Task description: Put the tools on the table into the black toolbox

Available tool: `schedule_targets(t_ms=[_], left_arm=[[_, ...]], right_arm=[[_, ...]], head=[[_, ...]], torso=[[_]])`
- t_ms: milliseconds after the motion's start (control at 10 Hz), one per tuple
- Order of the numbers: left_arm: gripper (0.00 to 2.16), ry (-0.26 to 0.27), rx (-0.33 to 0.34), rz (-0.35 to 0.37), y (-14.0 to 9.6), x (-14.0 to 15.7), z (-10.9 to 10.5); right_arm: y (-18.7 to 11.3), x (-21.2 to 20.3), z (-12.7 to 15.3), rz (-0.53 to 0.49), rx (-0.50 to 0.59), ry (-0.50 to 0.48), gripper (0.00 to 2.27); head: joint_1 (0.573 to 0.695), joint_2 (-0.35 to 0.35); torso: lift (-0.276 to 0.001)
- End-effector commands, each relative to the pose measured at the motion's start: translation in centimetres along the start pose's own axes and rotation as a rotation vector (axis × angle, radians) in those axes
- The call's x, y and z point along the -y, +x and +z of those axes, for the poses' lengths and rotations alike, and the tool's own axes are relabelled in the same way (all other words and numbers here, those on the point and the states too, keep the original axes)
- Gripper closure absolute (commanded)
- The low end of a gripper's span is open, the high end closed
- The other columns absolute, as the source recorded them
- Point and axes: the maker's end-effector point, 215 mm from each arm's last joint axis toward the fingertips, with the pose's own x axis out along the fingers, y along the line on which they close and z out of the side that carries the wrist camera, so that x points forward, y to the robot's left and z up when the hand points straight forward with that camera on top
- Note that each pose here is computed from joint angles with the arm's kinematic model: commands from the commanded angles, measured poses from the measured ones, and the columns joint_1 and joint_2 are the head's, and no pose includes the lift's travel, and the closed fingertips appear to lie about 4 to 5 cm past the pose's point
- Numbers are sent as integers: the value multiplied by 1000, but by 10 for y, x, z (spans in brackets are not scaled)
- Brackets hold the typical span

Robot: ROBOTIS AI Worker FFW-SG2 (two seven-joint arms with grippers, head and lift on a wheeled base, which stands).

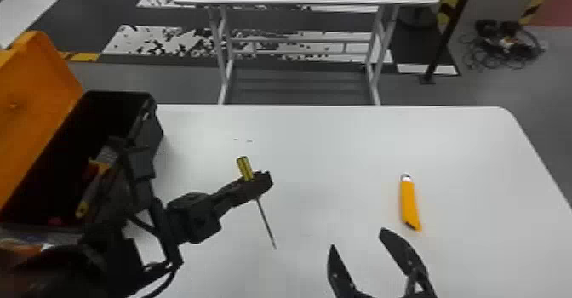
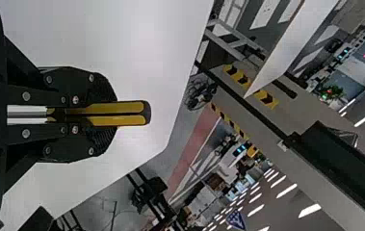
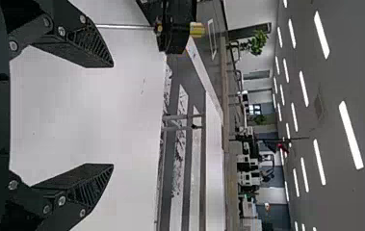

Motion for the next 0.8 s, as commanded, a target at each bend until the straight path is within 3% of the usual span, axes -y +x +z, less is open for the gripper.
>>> schedule_targets(t_ms=[0, 500, 700], left_arm=[[2138, 25, 56, 62, -25, -25, 30], [2138, 52, 210, 223, -105, -92, 118], [2138, 57, 280, 329, -145, -131, 153]], right_arm=[[-10, 22, -2, -46, 24, 21, 76], [-22, 52, -19, -112, 20, 47, 83], [-21, 56, -19, -122, 23, 51, 83]], head=[[695, 39], [695, 174], [695, 235]], torso=[[-75], [-75], [-75]])
